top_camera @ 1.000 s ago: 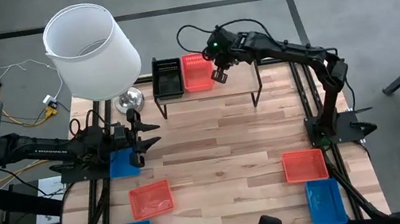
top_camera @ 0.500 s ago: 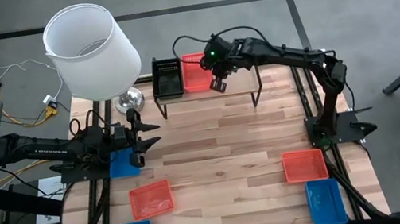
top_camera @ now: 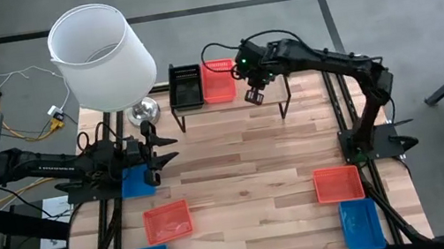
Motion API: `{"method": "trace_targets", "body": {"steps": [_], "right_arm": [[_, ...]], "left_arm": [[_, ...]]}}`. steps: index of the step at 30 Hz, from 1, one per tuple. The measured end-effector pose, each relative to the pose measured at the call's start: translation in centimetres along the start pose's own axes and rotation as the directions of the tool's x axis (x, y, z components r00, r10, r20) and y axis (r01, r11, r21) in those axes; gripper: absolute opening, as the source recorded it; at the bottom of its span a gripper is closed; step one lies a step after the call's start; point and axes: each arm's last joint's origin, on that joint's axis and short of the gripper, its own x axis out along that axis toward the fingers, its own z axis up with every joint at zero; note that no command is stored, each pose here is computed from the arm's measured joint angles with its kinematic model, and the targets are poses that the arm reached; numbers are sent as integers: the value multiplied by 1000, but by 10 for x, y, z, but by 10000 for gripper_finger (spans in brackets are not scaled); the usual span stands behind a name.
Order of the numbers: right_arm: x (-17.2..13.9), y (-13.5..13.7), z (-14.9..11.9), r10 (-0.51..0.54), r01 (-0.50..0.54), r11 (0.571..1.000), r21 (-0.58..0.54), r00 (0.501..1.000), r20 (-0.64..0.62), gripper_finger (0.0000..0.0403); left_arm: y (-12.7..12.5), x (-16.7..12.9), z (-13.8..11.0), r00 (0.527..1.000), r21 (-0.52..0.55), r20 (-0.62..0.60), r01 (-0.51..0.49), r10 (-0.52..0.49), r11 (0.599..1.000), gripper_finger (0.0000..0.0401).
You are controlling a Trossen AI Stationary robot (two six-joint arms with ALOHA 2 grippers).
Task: Stack baskets on shelf by color
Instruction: Stack the right orange bin on top of the orange bin on the shelf
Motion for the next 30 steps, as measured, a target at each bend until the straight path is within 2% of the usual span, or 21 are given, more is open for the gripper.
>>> {"method": "trace_targets", "body": {"steps": [5, 11, 16, 20, 24, 30], "right_arm": [[-22, 8, -33, 6, -8, 1000, 24, 997, 82, 0], [-40, 24, -111, 30, -49, 994, 99, 983, 182, 0], [-55, 41, -163, 117, -162, 972, 168, 961, 252, 0], [-60, 55, -185, 234, -301, 924, 236, 933, 274, 0], [-60, 76, -196, 388, -439, 861, 255, 893, 229, 0], [-61, 114, -207, 511, -502, 791, 349, 856, 74, 0]], "left_arm": [[0, 0, 0, 1000, -1, 0, 0, 0, 1000, 161], [0, 0, 0, 1000, 0, 1, 0, 0, 1000, 161], [0, 0, 0, 1000, 0, 2, 0, 0, 1000, 161], [0, 0, 0, 1000, 1, 2, 0, 0, 1000, 161], [0, 0, 0, 1000, 0, 2, 0, 0, 1000, 161], [0, 0, 0, 1000, 0, 2, 0, 0, 1000, 161]]}}
